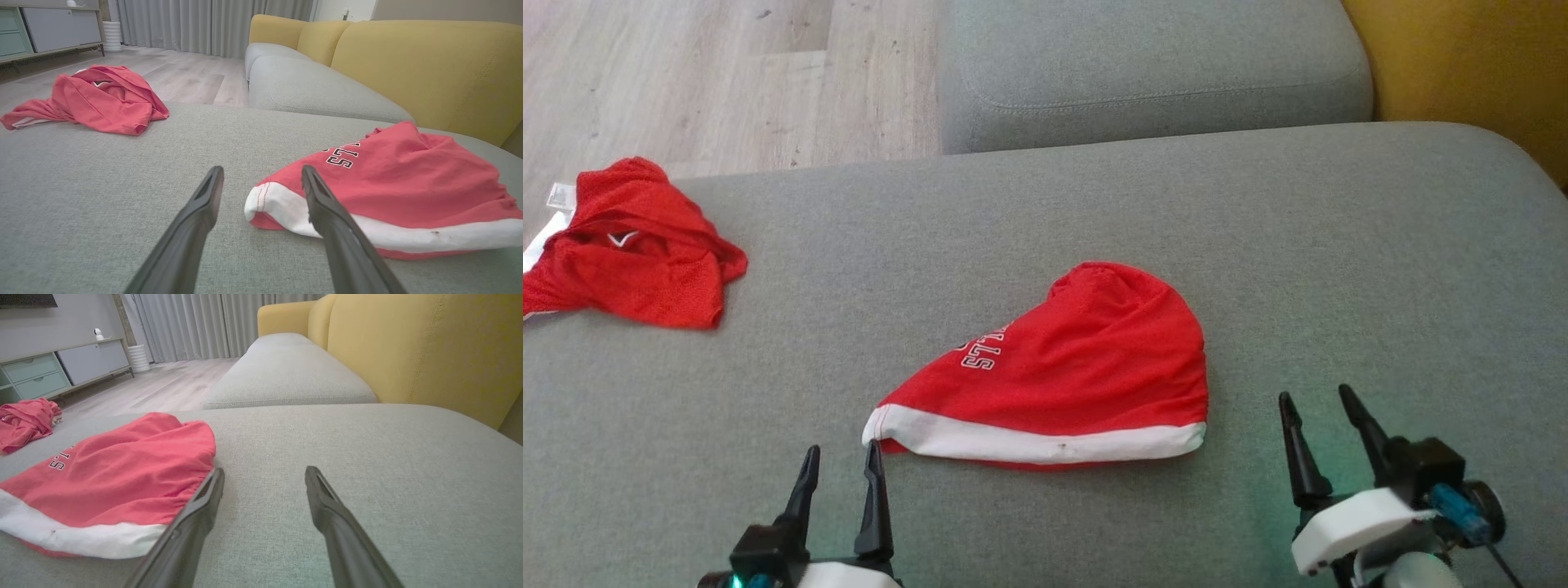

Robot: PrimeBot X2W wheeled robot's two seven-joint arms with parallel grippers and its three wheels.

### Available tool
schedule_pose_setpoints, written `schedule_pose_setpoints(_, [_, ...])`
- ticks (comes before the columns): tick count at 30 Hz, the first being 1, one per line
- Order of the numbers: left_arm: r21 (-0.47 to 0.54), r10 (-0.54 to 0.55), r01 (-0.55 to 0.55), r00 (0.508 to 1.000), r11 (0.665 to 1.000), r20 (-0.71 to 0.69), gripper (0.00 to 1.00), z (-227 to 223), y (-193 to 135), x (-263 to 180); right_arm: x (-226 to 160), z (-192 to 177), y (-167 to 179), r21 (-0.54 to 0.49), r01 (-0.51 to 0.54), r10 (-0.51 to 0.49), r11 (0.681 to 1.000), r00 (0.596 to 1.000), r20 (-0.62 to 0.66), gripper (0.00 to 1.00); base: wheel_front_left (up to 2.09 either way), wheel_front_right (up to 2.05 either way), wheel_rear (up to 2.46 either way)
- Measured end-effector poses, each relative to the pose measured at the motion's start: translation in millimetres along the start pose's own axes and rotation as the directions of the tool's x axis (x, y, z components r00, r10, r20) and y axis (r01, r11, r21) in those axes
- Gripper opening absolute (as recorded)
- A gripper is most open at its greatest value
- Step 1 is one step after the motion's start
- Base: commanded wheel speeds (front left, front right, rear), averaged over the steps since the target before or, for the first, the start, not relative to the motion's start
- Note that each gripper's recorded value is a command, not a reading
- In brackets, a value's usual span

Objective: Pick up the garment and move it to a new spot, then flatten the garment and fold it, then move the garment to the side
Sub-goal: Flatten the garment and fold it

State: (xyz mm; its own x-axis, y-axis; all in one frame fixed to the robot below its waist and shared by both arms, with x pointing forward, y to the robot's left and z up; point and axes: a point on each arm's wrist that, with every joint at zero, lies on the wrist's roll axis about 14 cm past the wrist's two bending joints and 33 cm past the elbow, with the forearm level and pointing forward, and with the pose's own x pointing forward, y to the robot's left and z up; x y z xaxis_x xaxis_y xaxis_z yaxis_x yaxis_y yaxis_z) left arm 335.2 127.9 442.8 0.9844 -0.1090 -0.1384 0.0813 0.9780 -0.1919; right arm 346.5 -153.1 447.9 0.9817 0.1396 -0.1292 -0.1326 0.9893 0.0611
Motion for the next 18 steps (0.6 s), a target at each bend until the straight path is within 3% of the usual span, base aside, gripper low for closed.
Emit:
schedule_pose_setpoints(9, [0.000,0.011,-0.011,1.000,1.000,-0.019,1.00,-6.8,4.7,-4.2,2.8,-49.3,38.5,0.023,-0.118,0.120,0.993,0.973,-0.196,1.00,0.00,0.00,0.00])
schedule_pose_setpoints(18, [-0.001,0.047,-0.047,0.999,0.999,-0.026,1.00,-10.2,15.8,-11.9,17.7,-65.5,57.2,0.062,-0.170,0.181,0.983,0.945,-0.274,1.00,0.00,0.00,0.00])
